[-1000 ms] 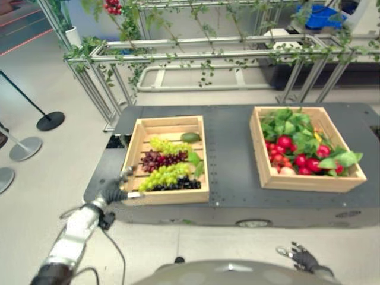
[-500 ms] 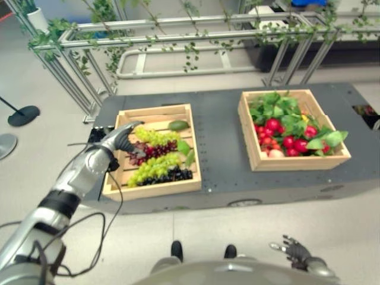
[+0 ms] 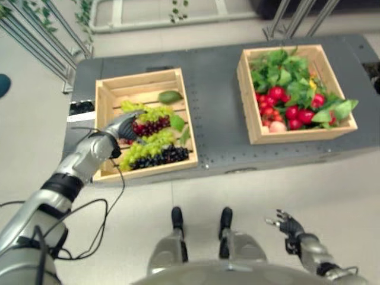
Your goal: Pick up the fruits from the basket on one side to the basket on the other side
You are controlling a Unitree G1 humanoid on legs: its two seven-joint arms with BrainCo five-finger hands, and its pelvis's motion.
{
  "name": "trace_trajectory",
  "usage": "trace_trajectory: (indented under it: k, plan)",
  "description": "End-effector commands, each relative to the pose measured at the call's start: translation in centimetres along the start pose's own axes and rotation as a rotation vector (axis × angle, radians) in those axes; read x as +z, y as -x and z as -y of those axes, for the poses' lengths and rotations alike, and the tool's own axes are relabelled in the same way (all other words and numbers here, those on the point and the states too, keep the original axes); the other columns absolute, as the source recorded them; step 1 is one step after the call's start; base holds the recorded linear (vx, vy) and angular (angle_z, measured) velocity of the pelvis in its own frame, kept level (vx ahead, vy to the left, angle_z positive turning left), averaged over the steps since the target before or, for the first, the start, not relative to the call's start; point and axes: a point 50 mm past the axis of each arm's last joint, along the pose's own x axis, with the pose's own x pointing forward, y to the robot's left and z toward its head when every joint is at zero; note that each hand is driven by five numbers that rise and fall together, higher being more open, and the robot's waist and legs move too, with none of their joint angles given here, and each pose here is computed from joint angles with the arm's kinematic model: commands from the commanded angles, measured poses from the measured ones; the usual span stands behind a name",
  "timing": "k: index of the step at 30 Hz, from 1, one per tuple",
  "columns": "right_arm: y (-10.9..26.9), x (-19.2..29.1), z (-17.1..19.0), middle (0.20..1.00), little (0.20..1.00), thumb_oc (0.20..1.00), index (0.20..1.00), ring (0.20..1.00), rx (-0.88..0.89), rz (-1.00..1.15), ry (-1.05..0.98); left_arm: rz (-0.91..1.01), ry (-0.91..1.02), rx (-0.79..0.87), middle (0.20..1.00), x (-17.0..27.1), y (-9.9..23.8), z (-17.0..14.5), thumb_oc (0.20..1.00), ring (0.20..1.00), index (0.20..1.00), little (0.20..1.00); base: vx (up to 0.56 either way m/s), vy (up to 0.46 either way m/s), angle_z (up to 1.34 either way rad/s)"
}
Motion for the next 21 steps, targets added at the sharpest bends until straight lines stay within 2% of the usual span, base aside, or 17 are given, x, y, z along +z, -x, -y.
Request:
trace_trajectory:
  k: [1, 21]
  plan:
    - [-0.1, 1.6, 0.9, 1.0, 1.0, 1.0, 1.0, 1.0, -0.025, 0.074, 0.003, 0.027, 0.015, 0.149, 1.0, 0.8, -0.8, -3.9, 1.0, 1.0, 1.0, 1.0, -0.05, 0.023, -0.05]
    - [-0.1, 4.9, 1.4, 1.0, 1.0, 1.0, 1.0, 1.0, -0.066, 0.243, -0.124, 0.013, 0.026, 0.19, 1.0, 0.5, -0.5, -4.2, 1.0, 1.0, 1.0, 1.0, -0.02, 0.005, -0.06]
